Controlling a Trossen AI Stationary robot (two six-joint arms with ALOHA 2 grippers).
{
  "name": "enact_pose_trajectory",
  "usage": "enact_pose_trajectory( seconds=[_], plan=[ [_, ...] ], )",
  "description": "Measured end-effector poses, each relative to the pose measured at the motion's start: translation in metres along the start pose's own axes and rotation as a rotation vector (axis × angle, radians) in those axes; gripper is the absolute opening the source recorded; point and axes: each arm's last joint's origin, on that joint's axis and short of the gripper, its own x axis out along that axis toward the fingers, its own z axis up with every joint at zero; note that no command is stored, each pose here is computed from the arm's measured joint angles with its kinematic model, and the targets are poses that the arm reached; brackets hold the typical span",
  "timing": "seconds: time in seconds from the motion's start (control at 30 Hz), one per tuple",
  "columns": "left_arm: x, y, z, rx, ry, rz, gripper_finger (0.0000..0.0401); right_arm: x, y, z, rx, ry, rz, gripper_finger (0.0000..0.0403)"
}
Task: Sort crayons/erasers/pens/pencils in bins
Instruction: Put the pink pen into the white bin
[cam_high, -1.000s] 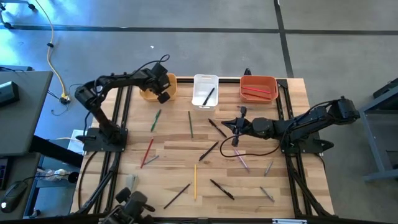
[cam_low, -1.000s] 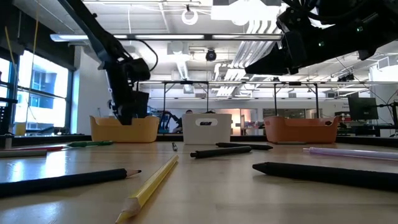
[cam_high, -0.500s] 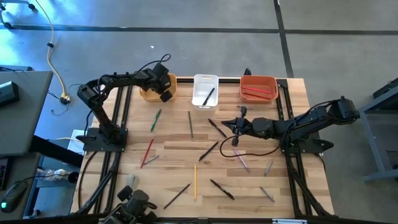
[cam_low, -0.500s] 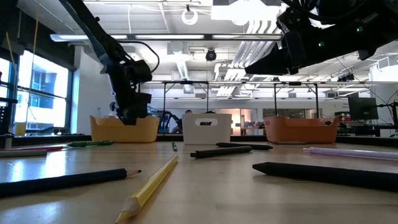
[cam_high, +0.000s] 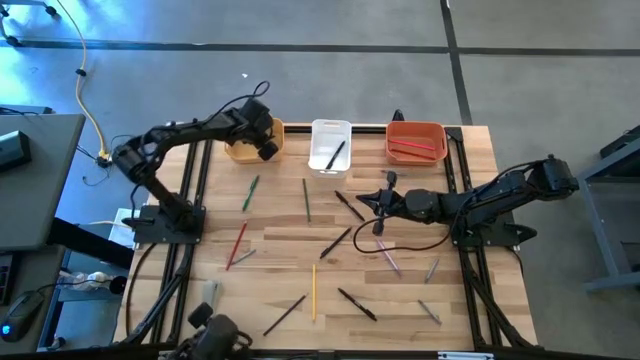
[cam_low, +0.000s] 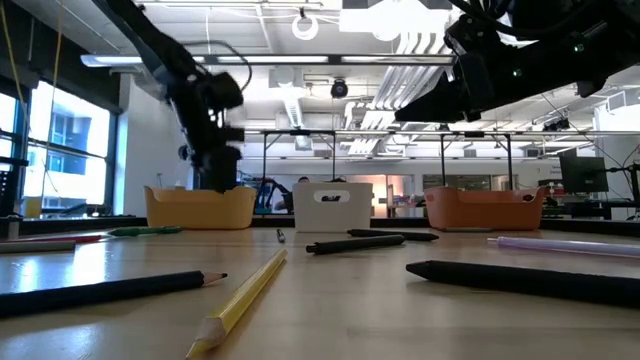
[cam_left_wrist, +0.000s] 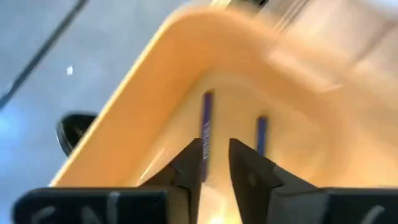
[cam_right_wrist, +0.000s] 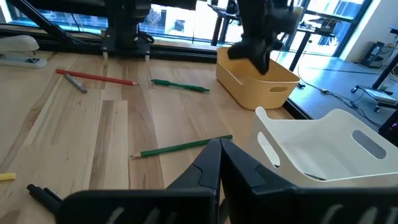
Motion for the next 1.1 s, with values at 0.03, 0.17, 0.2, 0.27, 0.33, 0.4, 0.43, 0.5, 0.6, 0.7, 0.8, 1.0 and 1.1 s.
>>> enact_pose_trajectory(
  seconds=[0.03, 0.17, 0.2, 0.27, 0.33, 0.4, 0.43, 0.5, 0.6, 0.7, 0.8, 1.0, 1.1],
  plan=[
    [-0.010, -0.003, 0.002, -0.001, -0.028, -0.003, 0.0049, 0.000, 0.000, 0.000, 0.000, 0.000, 0.000, 0.0000],
    [-0.049, -0.018, 0.006, 0.019, -0.143, -0.029, 0.0010, 0.000, 0.000, 0.000, 0.000, 0.000, 0.001, 0.0000],
    [-0.057, -0.022, 0.005, 0.023, -0.166, -0.038, 0.0005, 0.000, 0.000, 0.000, -0.001, 0.001, 0.005, 0.0000],
    [-0.072, -0.033, -0.001, 0.028, -0.212, -0.063, 0.0004, 0.000, 0.000, -0.001, -0.002, 0.009, 0.008, 0.0000],
    [-0.084, -0.045, -0.009, 0.030, -0.266, -0.098, 0.0006, 0.000, 0.000, -0.002, -0.002, 0.016, 0.009, 0.0000],
    [-0.091, -0.057, -0.020, 0.040, -0.330, -0.149, 0.0004, 0.000, 0.000, -0.002, -0.002, 0.019, 0.009, 0.0000],
    [-0.094, -0.063, -0.025, 0.043, -0.364, -0.174, 0.0002, 0.000, 0.000, -0.002, -0.002, 0.019, 0.009, 0.0000],
    [-0.097, -0.075, -0.038, 0.068, -0.443, -0.231, 0.0001, 0.000, 0.000, -0.002, -0.002, 0.020, 0.009, 0.0000],
    [-0.099, -0.091, -0.055, 0.098, -0.563, -0.322, 0.0001, 0.000, 0.000, -0.003, 0.013, 0.029, 0.009, 0.0000],
    [-0.099, -0.102, -0.073, 0.132, -0.685, -0.435, 0.0000, 0.000, 0.000, -0.003, 0.009, 0.029, 0.008, 0.0000],
    [-0.100, -0.110, -0.086, 0.145, -0.811, -0.545, 0.0000, 0.000, 0.000, -0.002, 0.019, 0.018, -0.007, 0.0000],
    [-0.102, -0.121, -0.107, 0.167, -1.001, -0.686, 0.0000, -0.001, 0.003, -0.002, 0.097, 0.018, 0.043, 0.0000],
    [-0.100, -0.125, -0.117, 0.174, -1.052, -0.714, 0.0000, -0.002, 0.012, -0.002, 0.152, 0.069, 0.088, 0.0000]
  ],
)
